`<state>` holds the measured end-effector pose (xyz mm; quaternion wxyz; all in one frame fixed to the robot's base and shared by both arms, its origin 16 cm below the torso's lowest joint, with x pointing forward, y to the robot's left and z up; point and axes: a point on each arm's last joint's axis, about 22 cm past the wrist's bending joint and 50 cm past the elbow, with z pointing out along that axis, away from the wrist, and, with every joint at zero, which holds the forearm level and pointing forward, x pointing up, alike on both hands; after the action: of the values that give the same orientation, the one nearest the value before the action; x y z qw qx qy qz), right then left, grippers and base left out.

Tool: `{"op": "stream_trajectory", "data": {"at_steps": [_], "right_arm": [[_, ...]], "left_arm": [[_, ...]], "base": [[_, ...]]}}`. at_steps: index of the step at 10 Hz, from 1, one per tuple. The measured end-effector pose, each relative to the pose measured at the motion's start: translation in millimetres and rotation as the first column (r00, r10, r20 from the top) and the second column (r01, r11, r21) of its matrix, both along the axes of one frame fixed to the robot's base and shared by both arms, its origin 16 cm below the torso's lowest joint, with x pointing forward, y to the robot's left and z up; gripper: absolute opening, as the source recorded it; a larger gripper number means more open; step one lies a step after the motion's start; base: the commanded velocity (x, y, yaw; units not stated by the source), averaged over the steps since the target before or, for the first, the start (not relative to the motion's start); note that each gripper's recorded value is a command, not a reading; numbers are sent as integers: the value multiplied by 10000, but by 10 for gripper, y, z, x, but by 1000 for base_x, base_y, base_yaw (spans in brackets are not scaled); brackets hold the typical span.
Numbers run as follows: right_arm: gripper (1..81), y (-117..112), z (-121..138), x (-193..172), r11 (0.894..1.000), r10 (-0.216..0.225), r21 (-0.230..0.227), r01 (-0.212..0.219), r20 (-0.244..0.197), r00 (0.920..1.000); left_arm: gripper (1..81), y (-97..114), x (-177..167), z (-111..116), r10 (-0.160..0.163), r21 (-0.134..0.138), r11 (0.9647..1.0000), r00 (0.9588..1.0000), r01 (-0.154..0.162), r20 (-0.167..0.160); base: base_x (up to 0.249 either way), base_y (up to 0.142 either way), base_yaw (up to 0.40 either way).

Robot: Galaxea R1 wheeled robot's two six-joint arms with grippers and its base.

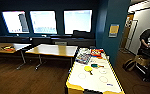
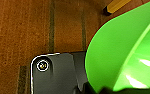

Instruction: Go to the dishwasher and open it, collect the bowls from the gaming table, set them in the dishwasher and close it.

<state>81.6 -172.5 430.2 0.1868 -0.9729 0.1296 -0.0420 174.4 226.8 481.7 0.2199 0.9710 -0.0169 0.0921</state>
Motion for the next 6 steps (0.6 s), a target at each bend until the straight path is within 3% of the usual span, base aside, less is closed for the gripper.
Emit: {"op": "stream_trajectory", "data": {"at_steps": [3, 6], "right_arm": [[10, 201, -21, -202, 9992, 404, 62, -403, -21, 9992], [10, 80, -57, -609, 9938, 1109, -68, -1110, -147, 9937]], "left_arm": [[10, -207, -483, -144, 15, -93, 10000, 9991, -19, -423], [10, 68, -477, -238, 157, 554, 9984, 9998, -148, -149]], "base": [[0, 0, 0], [0, 0, 0]]}}
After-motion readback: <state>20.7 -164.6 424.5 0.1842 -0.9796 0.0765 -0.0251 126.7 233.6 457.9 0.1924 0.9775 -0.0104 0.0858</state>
